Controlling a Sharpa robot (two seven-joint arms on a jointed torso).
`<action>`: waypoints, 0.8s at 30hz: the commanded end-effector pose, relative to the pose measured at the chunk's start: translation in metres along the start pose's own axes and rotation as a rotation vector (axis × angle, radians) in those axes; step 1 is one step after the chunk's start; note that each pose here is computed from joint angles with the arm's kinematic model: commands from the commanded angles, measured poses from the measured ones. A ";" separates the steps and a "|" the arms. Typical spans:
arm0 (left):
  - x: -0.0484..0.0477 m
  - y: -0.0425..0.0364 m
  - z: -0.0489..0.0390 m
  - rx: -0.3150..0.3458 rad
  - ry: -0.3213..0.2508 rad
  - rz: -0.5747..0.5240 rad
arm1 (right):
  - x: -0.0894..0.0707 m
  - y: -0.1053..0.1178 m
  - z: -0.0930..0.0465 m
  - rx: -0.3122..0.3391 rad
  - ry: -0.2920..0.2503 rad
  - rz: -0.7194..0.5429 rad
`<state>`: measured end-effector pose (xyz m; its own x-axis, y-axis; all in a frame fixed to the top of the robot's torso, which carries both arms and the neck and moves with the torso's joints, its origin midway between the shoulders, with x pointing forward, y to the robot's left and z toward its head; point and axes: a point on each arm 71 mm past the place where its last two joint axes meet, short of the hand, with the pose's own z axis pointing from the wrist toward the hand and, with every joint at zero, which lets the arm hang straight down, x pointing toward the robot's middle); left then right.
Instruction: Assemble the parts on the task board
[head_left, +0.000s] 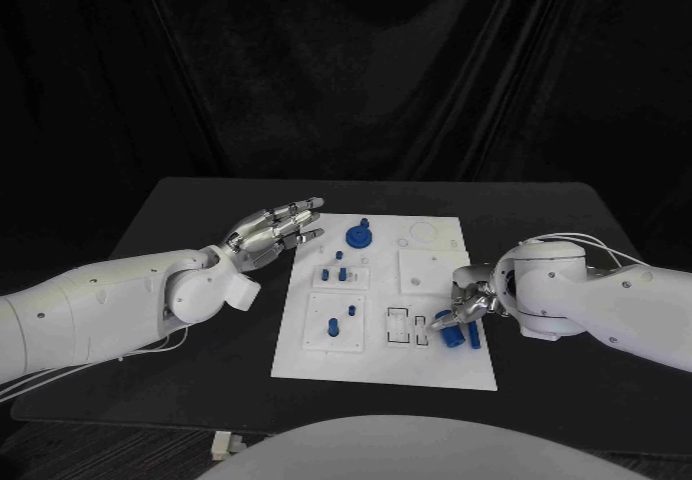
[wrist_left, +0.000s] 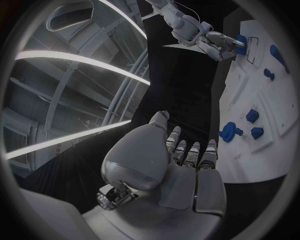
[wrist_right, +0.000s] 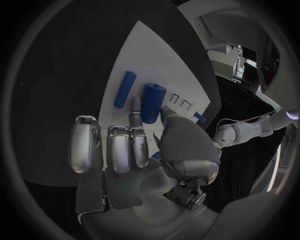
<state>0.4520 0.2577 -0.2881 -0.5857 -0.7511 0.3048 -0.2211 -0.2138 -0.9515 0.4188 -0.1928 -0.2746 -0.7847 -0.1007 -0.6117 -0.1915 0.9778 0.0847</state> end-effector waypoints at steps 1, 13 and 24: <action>0.0019 0.0003 0.0006 0.008 0.014 -0.014 | 0.005 -0.002 0.002 0.035 0.044 -0.035; 0.0024 0.0021 0.0006 0.004 0.016 -0.017 | 0.005 0.005 -0.001 -0.024 0.022 0.074; 0.0019 0.0028 -0.0001 -0.001 0.015 -0.017 | -0.005 0.012 -0.013 -0.110 0.111 0.418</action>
<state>0.4509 0.2569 -0.2905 -0.5874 -0.7477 0.3096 -0.2313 -0.2116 -0.9496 0.4157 -0.1873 -0.2624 -0.8485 0.1242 -0.5145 -0.0312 0.9587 0.2828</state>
